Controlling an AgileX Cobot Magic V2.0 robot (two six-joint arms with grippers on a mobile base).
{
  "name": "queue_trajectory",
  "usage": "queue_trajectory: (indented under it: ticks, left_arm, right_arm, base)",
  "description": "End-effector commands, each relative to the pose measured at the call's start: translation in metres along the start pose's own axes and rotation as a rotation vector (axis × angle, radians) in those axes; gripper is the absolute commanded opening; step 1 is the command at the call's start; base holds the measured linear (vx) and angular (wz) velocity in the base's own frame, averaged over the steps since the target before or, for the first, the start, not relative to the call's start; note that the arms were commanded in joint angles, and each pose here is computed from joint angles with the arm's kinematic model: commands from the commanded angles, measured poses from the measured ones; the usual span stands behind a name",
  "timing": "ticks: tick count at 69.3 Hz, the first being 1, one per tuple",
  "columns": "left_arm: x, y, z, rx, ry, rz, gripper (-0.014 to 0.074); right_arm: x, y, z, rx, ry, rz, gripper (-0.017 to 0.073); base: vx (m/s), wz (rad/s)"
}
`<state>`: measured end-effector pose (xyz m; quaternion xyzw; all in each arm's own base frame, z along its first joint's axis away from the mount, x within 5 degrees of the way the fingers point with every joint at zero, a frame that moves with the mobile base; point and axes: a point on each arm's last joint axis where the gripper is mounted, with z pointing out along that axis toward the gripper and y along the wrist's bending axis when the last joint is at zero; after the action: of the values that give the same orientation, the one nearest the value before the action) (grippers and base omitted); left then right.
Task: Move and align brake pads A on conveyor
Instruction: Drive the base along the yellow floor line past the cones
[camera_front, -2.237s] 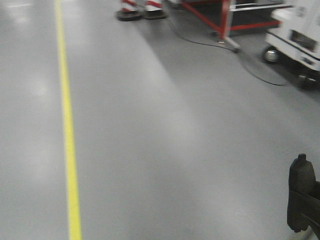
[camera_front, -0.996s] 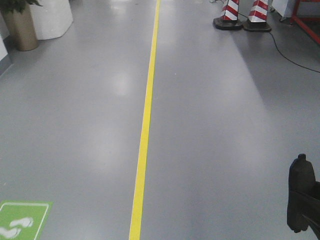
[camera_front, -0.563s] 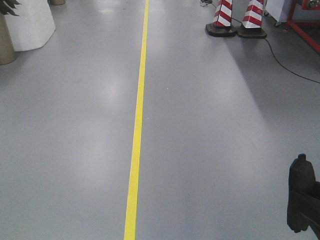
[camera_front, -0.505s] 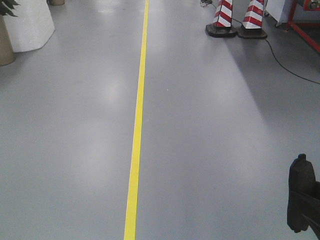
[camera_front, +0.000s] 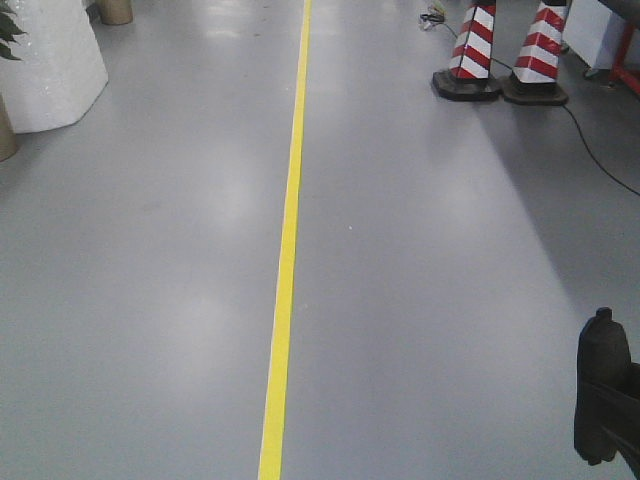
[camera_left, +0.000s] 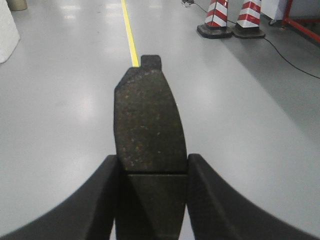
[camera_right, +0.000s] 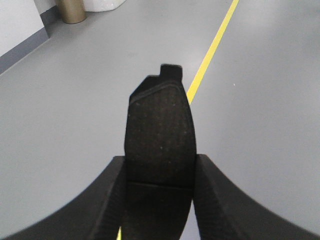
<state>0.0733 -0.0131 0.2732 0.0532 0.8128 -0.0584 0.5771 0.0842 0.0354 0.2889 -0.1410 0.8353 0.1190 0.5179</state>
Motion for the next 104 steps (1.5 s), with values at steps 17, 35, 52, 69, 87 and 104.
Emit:
queue_trajectory:
  ticks: [17, 35, 52, 69, 87, 104]
  left_arm:
    - [-0.0175, -0.0003, -0.0035, 0.001, -0.116, -0.012, -0.0006]
    - [-0.0175, -0.0003, -0.0035, 0.001, -0.116, -0.012, -0.0006]
    - [-0.0175, -0.0003, -0.0035, 0.001, -0.116, -0.012, -0.0006]
    - [-0.0175, -0.0003, -0.0035, 0.001, -0.116, -0.012, -0.0006]
    - [-0.0175, -0.0003, -0.0035, 0.001, -0.116, -0.012, -0.0006]
    - [-0.0175, -0.0003, -0.0035, 0.001, -0.116, -0.012, -0.0006]
  right_arm:
    - [-0.0165, 0.0009, -0.004, -0.006, -0.114, -0.014, -0.0004]
    - [-0.0165, 0.0009, -0.004, -0.006, -0.115, -0.014, -0.0004]
    - [-0.0165, 0.0009, -0.004, -0.006, -0.115, -0.014, -0.0004]
    - [-0.0165, 0.0009, -0.004, -0.006, -0.115, -0.014, -0.0004]
    - [-0.0165, 0.0009, -0.004, -0.006, -0.115, -0.014, -0.0004]
    - [-0.0165, 0.0009, -0.004, -0.006, -0.115, -0.014, -0.0004]
  base:
    - [0.71, 0.02]
    - [0.75, -0.1]
    - [0.78, -0.06]
    - [0.81, -0.04]
    - [0.8, 0.0]
    - [0.81, -0.02]
